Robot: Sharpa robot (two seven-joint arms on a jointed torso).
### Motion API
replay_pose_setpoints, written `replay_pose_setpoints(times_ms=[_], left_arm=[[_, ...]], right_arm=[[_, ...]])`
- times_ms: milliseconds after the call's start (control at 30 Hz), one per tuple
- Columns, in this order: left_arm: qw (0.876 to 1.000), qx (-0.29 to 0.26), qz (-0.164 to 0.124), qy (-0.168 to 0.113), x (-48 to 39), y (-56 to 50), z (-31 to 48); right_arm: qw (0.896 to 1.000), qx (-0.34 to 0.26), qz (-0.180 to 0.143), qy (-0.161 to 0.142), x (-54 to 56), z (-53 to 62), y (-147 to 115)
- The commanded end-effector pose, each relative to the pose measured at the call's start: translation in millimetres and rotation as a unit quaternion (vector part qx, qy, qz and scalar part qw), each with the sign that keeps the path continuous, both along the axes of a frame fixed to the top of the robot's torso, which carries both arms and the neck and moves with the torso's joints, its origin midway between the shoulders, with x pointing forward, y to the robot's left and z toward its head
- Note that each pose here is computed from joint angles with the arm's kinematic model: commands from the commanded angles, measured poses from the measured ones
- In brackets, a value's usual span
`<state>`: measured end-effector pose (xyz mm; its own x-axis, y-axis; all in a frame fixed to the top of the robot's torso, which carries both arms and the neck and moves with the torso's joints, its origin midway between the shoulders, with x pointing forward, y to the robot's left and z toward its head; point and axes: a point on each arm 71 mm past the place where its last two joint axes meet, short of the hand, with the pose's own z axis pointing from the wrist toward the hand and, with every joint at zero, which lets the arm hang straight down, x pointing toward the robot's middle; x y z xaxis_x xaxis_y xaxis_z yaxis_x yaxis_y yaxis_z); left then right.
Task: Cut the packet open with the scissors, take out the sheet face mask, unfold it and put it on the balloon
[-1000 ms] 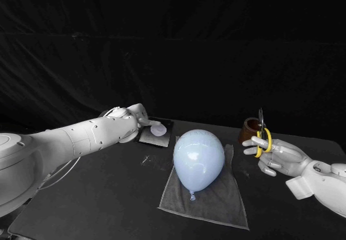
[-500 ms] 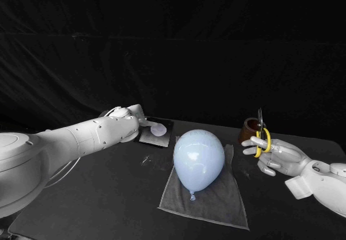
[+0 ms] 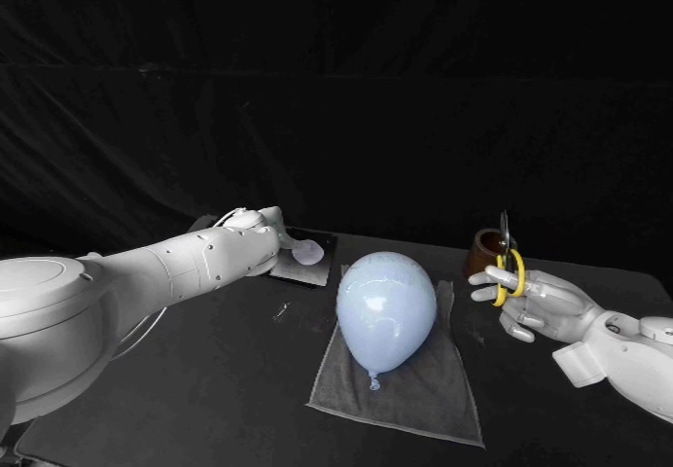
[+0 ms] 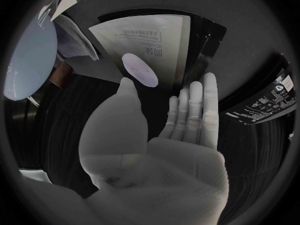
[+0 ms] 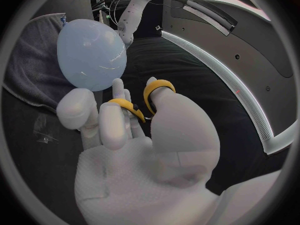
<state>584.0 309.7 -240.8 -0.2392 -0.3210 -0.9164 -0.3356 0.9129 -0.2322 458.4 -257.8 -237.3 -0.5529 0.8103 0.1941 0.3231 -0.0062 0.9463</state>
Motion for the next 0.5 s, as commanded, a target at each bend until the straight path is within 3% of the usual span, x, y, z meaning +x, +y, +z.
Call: replay_pose_setpoints(times_ms=[33, 500], left_arm=[[1.000, 0.009, -0.011, 0.017, 0.6, -5.9, -3.3], [0.999, 0.014, -0.010, 0.034, 2.2, -5.6, -8.1]], right_arm=[[1.000, 0.001, 0.004, -0.005, -0.2, 1.4, 1.2], [1.000, 0.003, 0.005, -0.005, -0.6, 2.1, 1.6]])
